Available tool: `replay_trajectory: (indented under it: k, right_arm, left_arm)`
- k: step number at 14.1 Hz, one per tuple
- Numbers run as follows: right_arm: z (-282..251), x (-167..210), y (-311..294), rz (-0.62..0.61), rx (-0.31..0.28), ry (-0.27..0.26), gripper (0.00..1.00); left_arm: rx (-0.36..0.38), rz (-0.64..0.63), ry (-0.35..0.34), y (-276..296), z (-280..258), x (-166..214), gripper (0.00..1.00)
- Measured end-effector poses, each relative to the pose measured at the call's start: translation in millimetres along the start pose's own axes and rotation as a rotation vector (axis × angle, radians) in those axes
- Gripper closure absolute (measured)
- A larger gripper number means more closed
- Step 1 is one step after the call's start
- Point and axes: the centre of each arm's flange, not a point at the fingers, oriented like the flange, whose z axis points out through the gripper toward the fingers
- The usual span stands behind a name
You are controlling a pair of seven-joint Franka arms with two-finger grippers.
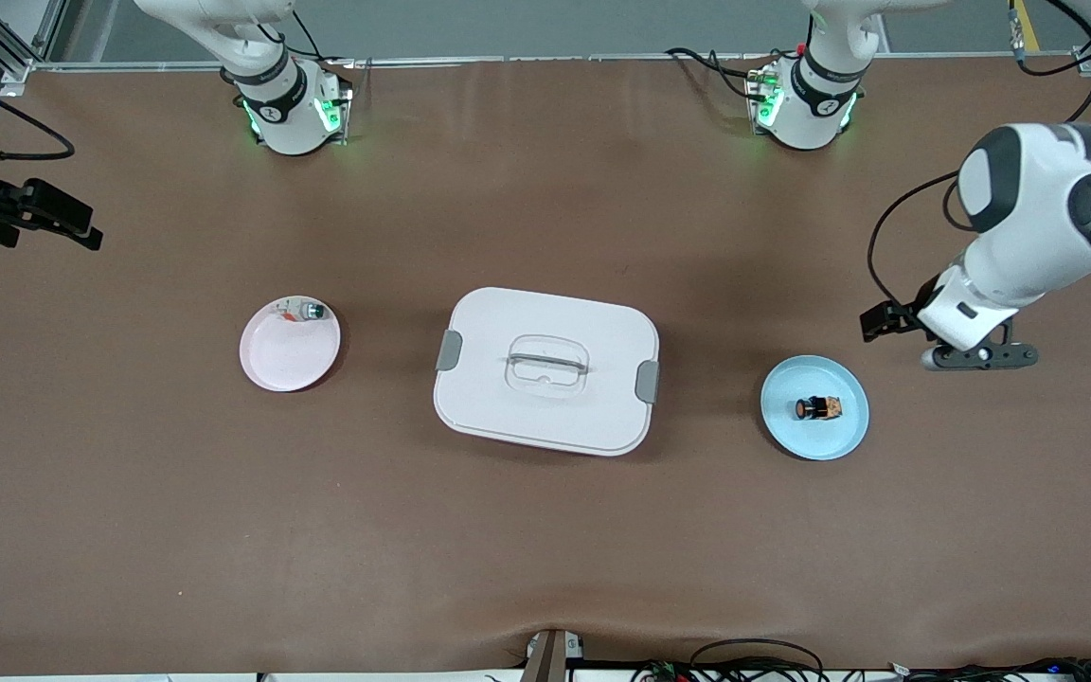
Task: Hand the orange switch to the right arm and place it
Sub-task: 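Reach the left gripper down to the orange switch on the blue plate, then close the left gripper on the orange switch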
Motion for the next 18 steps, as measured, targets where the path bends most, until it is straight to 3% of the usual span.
replay_trajectory:
  k: [9,18]
  right_arm:
    - [0.7,-0.5,0.2,0.000,0.000,-0.006,0.00]
    - [0.8,-0.5,0.2,0.000,0.000,-0.007,0.00]
  left_arm:
    - [-0.023,0.009,0.020,8.6,106.8,22.0,0.00]
    - [-0.032,0.002,0.042,9.4,125.4,41.1,0.00]
